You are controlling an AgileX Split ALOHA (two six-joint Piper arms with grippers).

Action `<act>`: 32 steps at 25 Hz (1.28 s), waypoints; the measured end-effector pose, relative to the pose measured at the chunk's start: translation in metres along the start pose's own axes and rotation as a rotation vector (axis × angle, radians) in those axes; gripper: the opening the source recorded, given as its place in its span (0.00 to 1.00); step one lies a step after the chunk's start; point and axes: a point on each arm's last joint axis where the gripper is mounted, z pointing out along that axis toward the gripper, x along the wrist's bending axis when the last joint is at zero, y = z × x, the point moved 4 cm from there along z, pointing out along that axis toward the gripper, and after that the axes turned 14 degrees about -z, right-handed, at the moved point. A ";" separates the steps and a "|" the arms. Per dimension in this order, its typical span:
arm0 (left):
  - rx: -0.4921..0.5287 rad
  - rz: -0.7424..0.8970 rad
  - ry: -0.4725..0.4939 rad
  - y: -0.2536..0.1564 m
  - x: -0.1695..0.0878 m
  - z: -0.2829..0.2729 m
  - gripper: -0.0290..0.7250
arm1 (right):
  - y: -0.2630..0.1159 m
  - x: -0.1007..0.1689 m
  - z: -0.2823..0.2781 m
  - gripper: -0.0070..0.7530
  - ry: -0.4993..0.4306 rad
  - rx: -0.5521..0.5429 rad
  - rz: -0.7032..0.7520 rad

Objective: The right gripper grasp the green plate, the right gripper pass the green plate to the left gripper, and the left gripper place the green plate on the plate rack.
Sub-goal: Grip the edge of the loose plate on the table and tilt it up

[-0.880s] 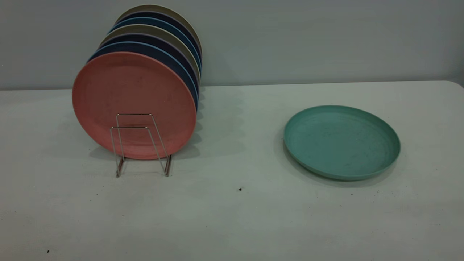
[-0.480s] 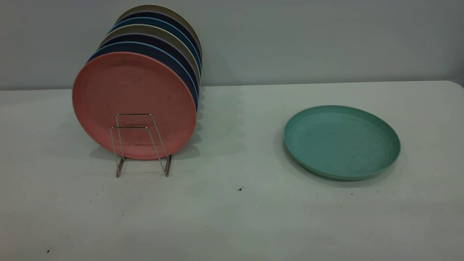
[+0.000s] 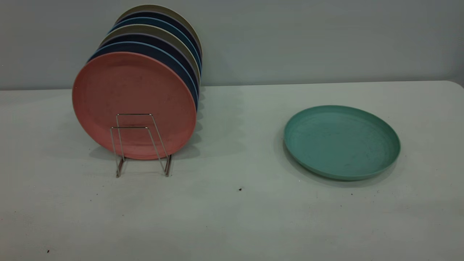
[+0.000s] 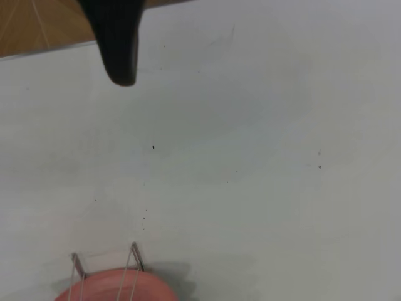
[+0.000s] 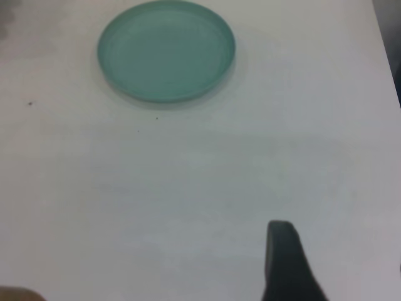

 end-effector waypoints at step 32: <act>0.229 -0.082 0.052 0.142 -0.011 0.080 0.77 | 0.090 -0.024 0.111 0.69 0.186 0.201 0.013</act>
